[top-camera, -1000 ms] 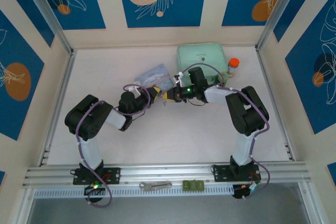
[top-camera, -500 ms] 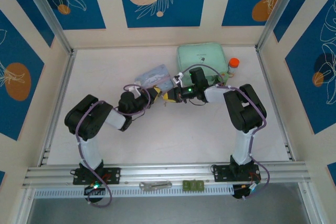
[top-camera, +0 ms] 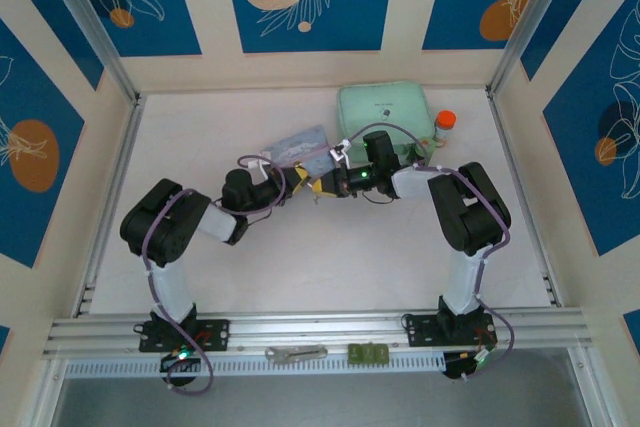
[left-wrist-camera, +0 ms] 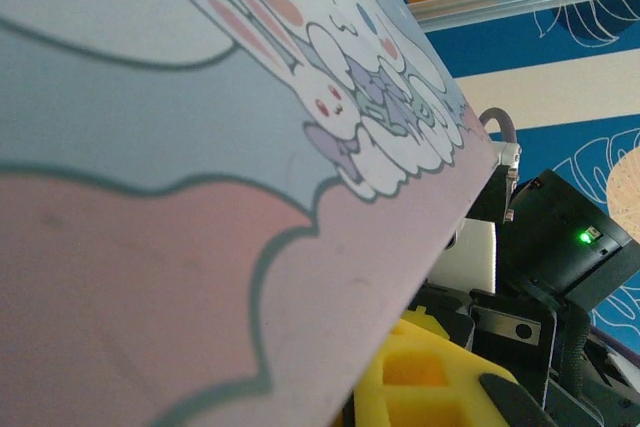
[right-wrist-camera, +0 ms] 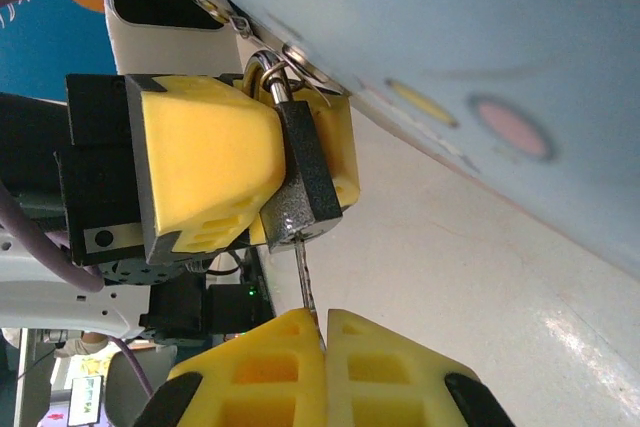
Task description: Unlock a padlock with a key
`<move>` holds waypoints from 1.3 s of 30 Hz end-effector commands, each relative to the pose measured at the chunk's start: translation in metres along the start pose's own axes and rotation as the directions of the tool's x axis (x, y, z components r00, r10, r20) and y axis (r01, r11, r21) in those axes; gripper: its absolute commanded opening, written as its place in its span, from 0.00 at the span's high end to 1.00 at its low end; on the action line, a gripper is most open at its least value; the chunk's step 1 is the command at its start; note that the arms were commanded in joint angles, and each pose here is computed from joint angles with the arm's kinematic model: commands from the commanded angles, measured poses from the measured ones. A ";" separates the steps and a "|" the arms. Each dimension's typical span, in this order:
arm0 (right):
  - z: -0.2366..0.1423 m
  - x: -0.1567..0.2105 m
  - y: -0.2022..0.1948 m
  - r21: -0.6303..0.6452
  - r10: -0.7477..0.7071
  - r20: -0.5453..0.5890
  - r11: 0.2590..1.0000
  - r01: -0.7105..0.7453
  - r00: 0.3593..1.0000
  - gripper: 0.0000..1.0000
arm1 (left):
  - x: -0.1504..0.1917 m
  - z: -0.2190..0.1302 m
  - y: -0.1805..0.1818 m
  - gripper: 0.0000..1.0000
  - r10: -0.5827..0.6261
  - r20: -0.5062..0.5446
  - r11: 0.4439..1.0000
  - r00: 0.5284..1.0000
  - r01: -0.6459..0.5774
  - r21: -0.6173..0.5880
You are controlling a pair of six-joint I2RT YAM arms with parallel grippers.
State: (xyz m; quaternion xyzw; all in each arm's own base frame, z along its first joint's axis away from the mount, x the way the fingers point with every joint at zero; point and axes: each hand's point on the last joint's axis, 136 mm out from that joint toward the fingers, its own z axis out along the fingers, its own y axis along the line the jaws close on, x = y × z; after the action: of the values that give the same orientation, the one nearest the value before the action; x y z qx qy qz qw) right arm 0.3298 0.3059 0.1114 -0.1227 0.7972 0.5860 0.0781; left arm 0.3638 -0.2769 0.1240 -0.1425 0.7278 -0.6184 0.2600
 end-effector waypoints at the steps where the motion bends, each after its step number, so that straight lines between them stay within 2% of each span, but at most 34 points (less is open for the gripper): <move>1: -0.007 -0.045 0.015 0.057 -0.150 0.135 0.988 0.144 0.979 1.00 | 0.067 -0.008 -0.030 1.00 0.075 -0.304 0.991 0.950 -0.038 0.127; 12: -0.008 -0.068 0.004 0.153 -0.078 0.291 0.988 0.034 0.953 1.00 | 0.083 -0.011 -0.034 1.00 0.081 -0.339 0.992 0.937 -0.043 0.118; 20: 0.010 -0.064 0.017 0.138 -0.075 0.317 0.990 0.032 0.945 1.00 | 0.078 -0.006 -0.028 1.00 0.061 -0.272 0.995 0.960 -0.038 0.087; 25: 0.007 -0.071 0.007 0.156 -0.072 0.338 0.988 0.019 0.938 1.00 | 0.089 0.001 -0.035 1.00 0.053 -0.306 0.993 0.950 -0.017 0.121; 29: 0.006 -0.082 0.003 0.169 -0.110 0.347 0.984 0.053 0.931 1.00 | 0.100 0.003 -0.040 1.00 0.050 -0.339 0.990 0.939 -0.002 0.141; 35: 0.009 -0.085 0.014 0.115 -0.273 0.293 0.961 0.250 0.916 1.00 | 0.115 0.002 -0.044 1.00 0.041 -0.403 0.988 0.915 0.024 0.155; 39: 0.014 -0.081 0.018 0.090 -0.332 0.249 0.943 0.319 0.910 1.00 | 0.115 0.004 -0.042 1.00 0.029 -0.412 0.989 0.911 0.032 0.142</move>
State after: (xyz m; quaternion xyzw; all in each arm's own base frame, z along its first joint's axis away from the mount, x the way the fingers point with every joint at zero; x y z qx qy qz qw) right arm 0.3459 0.3202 0.0995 -0.1179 0.8021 0.5738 0.1162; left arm 0.3707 -0.2654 0.1108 -0.1991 0.7319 -0.5916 0.2731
